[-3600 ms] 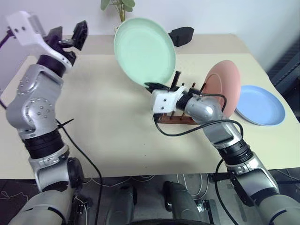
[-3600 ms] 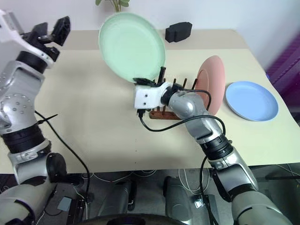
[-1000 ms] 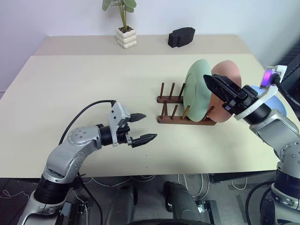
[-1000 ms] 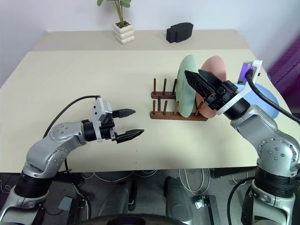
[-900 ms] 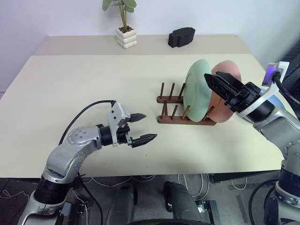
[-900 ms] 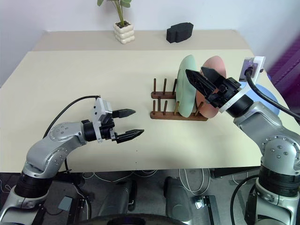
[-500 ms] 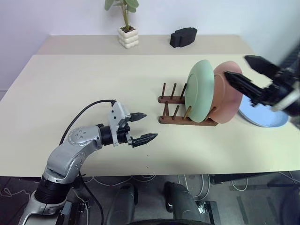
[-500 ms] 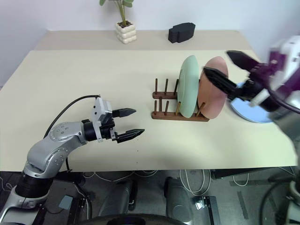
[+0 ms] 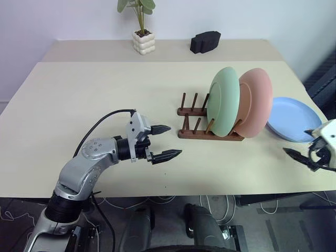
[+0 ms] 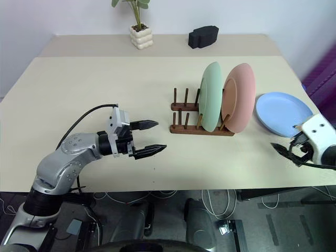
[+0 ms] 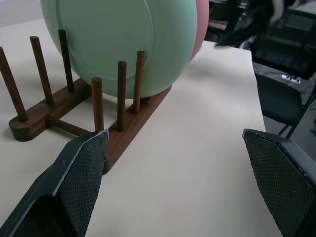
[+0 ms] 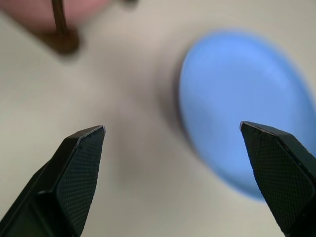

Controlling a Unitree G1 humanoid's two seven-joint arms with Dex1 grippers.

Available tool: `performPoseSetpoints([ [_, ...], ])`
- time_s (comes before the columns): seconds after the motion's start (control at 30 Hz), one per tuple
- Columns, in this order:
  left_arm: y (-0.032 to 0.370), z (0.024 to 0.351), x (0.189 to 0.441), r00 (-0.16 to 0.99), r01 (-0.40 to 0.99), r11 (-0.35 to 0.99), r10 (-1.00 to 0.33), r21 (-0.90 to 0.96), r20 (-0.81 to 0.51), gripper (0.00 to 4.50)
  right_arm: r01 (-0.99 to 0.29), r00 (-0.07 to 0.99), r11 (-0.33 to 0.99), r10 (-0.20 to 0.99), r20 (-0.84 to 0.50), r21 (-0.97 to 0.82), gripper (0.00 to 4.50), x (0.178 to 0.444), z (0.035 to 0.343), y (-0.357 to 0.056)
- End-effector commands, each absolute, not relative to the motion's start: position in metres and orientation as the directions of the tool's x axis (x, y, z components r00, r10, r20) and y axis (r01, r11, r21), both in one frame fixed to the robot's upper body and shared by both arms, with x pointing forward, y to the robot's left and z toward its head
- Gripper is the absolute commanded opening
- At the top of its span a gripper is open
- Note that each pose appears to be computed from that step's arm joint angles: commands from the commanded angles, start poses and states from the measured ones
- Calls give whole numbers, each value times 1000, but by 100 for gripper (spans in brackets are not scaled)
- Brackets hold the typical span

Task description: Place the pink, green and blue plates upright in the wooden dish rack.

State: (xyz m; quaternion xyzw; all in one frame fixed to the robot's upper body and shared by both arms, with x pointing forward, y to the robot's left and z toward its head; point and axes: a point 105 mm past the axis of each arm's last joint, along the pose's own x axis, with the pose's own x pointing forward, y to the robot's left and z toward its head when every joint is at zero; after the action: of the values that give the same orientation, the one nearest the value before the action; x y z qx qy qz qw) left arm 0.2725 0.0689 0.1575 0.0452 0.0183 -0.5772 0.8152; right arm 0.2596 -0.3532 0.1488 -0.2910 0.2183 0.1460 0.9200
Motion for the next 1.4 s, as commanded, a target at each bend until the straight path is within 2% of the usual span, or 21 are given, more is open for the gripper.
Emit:
performPoseSetpoints([
  [0.03, 67, 166, 271, 326, 943, 320, -944, 90, -58, 450, -360, 877, 736, 56, -478, -573, 447, 277, 137, -367],
  [0.2, 68, 170, 268, 329, 940, 323, -943, 107, -48, 450, -335, 884, 705, 5, -468, -625, 447, 306, 111, -376],
  [0.23, 68, 171, 268, 330, 940, 323, -943, 112, -48, 450, -335, 883, 702, 2, -469, -628, 424, 309, 107, -377],
  [0.33, 69, 172, 267, 335, 937, 327, -941, 123, -49, 450, -353, 878, 673, -3, -479, -651, 319, 314, 98, -379],
  [0.53, 70, 171, 266, 344, 935, 337, -937, 110, -51, 450, -346, 893, 652, 10, -449, -675, 5, 317, 102, -375],
  [0.63, 70, 171, 266, 341, 936, 335, -939, 106, -51, 450, -315, 914, 625, -3, -406, -714, 1, 317, 115, -375],
  [0.77, 69, 170, 268, 334, 939, 327, -941, 109, -54, 450, -188, 964, 546, -58, -261, -817, 1, 321, 160, -376],
  [0.9, 69, 170, 269, 326, 941, 319, -944, 110, -57, 450, 22, 996, 428, -90, -18, -904, 1, 326, 228, -369],
  [1.03, 69, 169, 272, 325, 941, 317, -944, 115, -63, 450, 198, 978, 333, -8, 208, -922, 1, 325, 301, -339],
  [1.13, 71, 170, 276, 345, 933, 336, -937, 127, -60, 450, 281, 928, 313, 153, 341, -907, 1, 321, 347, -295],
  [1.2, 76, 171, 281, 375, 922, 365, -925, 133, -58, 450, 283, 888, 345, 258, 381, -895, 1, 317, 363, -266],
  [1.3, 86, 170, 288, 417, 903, 405, -907, 143, -62, 450, 185, 835, 402, 418, 359, -897, 1, 311, 369, -226],
  [1.33, 90, 170, 290, 432, 896, 419, -900, 147, -65, 450, 142, 810, 414, 474, 346, -899, 1, 308, 368, -213],
  [1.4, 106, 169, 297, 485, 868, 469, -871, 160, -78, 450, -51, 699, 503, 635, 329, -863, 1, 298, 361, -167],
])
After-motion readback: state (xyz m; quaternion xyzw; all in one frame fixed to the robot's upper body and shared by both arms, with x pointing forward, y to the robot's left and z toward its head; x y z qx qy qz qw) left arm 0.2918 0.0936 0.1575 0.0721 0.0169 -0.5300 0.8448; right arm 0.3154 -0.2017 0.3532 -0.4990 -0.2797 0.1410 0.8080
